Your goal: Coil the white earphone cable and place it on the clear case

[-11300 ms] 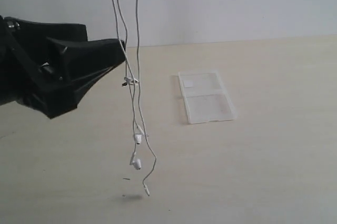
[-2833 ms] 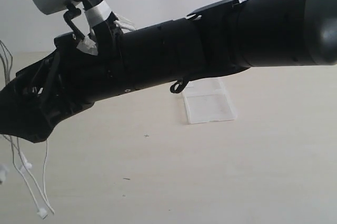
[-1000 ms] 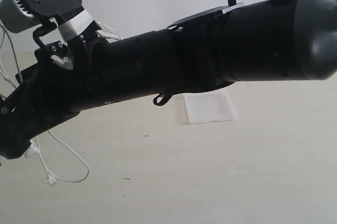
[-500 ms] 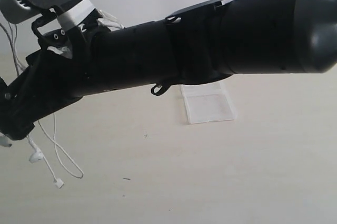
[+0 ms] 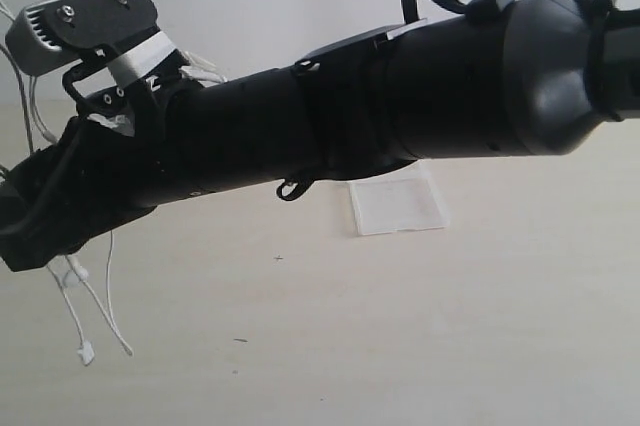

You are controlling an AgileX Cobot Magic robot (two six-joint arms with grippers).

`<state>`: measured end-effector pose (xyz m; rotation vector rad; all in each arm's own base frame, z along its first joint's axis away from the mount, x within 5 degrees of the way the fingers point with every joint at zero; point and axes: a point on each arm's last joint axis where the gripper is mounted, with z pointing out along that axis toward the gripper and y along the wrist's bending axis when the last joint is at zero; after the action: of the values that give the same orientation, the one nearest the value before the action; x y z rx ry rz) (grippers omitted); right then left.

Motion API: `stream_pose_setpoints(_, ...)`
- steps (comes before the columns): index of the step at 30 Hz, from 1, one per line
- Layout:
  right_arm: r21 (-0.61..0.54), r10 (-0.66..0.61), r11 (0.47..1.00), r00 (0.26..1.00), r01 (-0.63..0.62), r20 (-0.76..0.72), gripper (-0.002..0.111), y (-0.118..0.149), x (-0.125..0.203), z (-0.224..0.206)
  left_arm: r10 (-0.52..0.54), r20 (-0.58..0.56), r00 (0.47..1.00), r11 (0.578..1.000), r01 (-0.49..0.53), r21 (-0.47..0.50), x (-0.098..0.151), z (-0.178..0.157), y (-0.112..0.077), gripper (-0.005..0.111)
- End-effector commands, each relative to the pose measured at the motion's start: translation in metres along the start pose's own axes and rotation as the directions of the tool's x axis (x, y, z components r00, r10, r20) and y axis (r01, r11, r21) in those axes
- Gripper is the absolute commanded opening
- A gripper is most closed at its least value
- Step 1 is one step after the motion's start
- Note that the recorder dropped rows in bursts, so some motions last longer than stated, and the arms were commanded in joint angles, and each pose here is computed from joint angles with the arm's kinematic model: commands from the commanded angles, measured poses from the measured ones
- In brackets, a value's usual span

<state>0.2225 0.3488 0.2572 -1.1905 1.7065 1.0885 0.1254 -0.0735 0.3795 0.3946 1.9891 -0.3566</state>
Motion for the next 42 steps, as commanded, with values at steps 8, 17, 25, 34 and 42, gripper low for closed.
stream_pose_setpoints(8,-0.008,0.001,1.000,1.000,-0.001,0.009,0.038,0.001,-0.002,0.000,0.010,0.027,1.000,1.000,-0.010,0.007,-0.003,-0.003,0.000,0.000)
stream_pose_setpoints(17,-0.008,0.001,1.000,1.000,-0.001,0.009,0.038,0.001,-0.002,0.000,0.049,0.041,0.998,0.999,-0.048,-0.021,-0.005,-0.005,0.002,0.000)
stream_pose_setpoints(25,-0.008,0.019,1.000,1.000,-0.018,0.007,0.038,0.001,-0.002,0.000,0.044,0.104,0.994,0.999,-0.043,-0.012,-0.018,-0.013,0.001,0.000)
stream_pose_setpoints(34,-0.008,0.018,1.000,1.000,-0.018,0.007,0.037,0.001,-0.002,0.000,0.039,0.106,0.994,0.999,-0.038,-0.017,-0.025,-0.019,0.001,0.000)
stream_pose_setpoints(42,-0.004,0.021,1.000,1.000,-0.021,0.006,0.034,0.000,-0.002,0.000,0.039,0.089,0.995,0.999,-0.037,-0.022,-0.023,-0.018,0.002,0.000)
